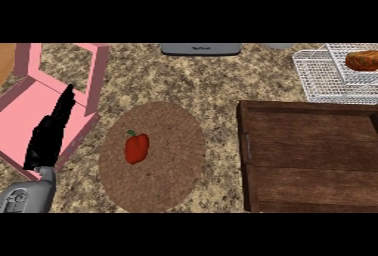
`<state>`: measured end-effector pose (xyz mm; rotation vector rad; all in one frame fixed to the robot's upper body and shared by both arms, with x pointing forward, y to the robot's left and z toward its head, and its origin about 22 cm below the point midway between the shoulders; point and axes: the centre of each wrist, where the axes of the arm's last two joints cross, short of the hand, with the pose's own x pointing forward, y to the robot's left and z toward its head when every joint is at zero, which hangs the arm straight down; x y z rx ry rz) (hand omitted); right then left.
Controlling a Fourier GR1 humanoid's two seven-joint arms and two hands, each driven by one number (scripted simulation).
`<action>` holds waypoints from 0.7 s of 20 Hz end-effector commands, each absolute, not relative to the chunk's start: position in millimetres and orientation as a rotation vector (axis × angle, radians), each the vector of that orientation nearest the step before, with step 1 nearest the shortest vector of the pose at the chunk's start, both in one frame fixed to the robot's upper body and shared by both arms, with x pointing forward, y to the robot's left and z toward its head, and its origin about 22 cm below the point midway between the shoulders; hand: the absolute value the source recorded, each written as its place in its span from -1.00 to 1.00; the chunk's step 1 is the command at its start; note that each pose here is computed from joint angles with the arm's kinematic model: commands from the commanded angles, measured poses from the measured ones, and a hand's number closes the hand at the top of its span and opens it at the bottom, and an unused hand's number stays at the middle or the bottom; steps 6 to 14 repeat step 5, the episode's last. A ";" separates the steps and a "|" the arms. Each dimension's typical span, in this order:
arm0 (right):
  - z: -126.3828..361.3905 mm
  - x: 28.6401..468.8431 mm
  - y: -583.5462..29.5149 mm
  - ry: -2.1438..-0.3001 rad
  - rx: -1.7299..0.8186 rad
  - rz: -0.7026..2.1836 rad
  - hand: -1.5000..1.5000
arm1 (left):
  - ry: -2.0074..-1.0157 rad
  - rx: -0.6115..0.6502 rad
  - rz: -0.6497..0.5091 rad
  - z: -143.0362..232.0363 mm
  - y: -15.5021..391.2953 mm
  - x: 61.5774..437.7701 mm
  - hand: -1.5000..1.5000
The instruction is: Pick the croissant from the tray and place it in the tiered basket
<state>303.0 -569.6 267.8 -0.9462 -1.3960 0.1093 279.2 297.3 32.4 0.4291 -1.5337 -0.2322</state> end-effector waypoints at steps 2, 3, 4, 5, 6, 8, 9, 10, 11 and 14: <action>273.1 246.7 -609.2 -1.436 -0.903 0.044 -1.00 | -1.528 0.437 -0.242 37.1 310.4 280.0 0.00; 260.4 239.7 -614.3 -1.459 -0.900 0.051 -1.00 | -1.556 0.419 -0.229 43.9 290.7 286.0 0.00; 265.2 225.3 -622.0 -1.462 -0.872 0.052 -1.00 | -1.541 0.425 -0.241 30.2 305.1 273.1 0.00; 251.2 228.0 -621.2 -1.477 -0.864 0.039 -1.00 | -1.542 0.424 -0.244 31.7 291.0 282.4 0.00; 251.2 228.0 -621.2 -1.477 -0.864 0.039 -1.00 | -1.542 0.424 -0.244 31.7 291.0 282.4 0.00; 251.2 228.0 -621.2 -1.477 -0.864 0.039 -1.00 | -1.542 0.424 -0.244 31.7 291.0 282.4 0.00; 251.2 228.0 -621.2 -1.477 -0.864 0.039 -1.00 | -1.542 0.424 -0.244 31.7 291.0 282.4 0.00; 251.2 228.0 -621.2 -1.477 -0.864 0.039 -1.00 | -1.542 0.424 -0.244 31.7 291.0 282.4 0.00; 251.2 228.0 -621.2 -1.477 -0.864 0.039 -1.00 | -1.542 0.424 -0.244 31.7 291.0 282.4 0.00; 251.2 228.0 -621.2 -1.477 -0.864 0.039 -1.00 | -1.542 0.424 -0.244 31.7 291.0 282.4 0.00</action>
